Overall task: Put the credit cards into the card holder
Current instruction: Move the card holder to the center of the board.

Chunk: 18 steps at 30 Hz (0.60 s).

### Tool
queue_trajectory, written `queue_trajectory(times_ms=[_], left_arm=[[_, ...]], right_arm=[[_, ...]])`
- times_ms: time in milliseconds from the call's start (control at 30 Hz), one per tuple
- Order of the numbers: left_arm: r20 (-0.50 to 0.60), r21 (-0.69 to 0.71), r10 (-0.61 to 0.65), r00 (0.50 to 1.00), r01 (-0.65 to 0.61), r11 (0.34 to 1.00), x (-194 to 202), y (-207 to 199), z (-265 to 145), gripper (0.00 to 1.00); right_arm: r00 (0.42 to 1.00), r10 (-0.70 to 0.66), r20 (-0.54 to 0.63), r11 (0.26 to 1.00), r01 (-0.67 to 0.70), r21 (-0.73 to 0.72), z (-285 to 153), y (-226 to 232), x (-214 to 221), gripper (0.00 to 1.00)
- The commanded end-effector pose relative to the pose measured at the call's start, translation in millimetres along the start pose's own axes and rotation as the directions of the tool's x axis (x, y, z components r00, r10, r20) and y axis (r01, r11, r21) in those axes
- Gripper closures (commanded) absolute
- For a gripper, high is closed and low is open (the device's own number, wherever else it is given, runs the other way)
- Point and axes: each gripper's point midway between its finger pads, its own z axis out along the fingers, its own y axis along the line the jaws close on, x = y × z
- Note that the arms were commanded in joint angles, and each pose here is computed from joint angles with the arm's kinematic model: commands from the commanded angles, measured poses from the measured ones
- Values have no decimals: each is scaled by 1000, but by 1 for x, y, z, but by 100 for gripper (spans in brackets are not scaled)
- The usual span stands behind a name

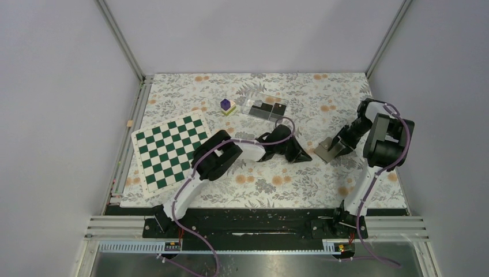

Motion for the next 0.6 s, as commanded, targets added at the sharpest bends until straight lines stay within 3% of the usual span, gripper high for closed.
queue_trajectory(times_ms=[0, 100, 267, 367, 500, 567], left_arm=[[59, 98, 71, 996, -77, 992, 15, -44, -38, 100], [66, 75, 78, 995, -83, 994, 26, -36, -58, 100], [71, 12, 91, 993, -92, 996, 52, -12, -96, 100], [83, -22, 129, 988, -128, 992, 55, -4, -112, 98], [64, -33, 187, 980, -185, 982, 48, -8, -108, 58], [48, -37, 215, 975, -214, 976, 42, -15, -99, 47]], right_arm=[[998, -62, 27, 996, 63, -56, -16, 13, 21, 52], [996, -87, 31, 993, 90, -76, -19, 18, 34, 51], [987, -157, 25, 985, 158, -76, -15, 25, 56, 27], [985, -157, 70, 985, 162, -64, -20, 25, 53, 19], [977, -153, 150, 988, 152, 21, -33, 17, 36, 12], [976, -128, 175, 992, 123, 40, -36, 14, 30, 11]])
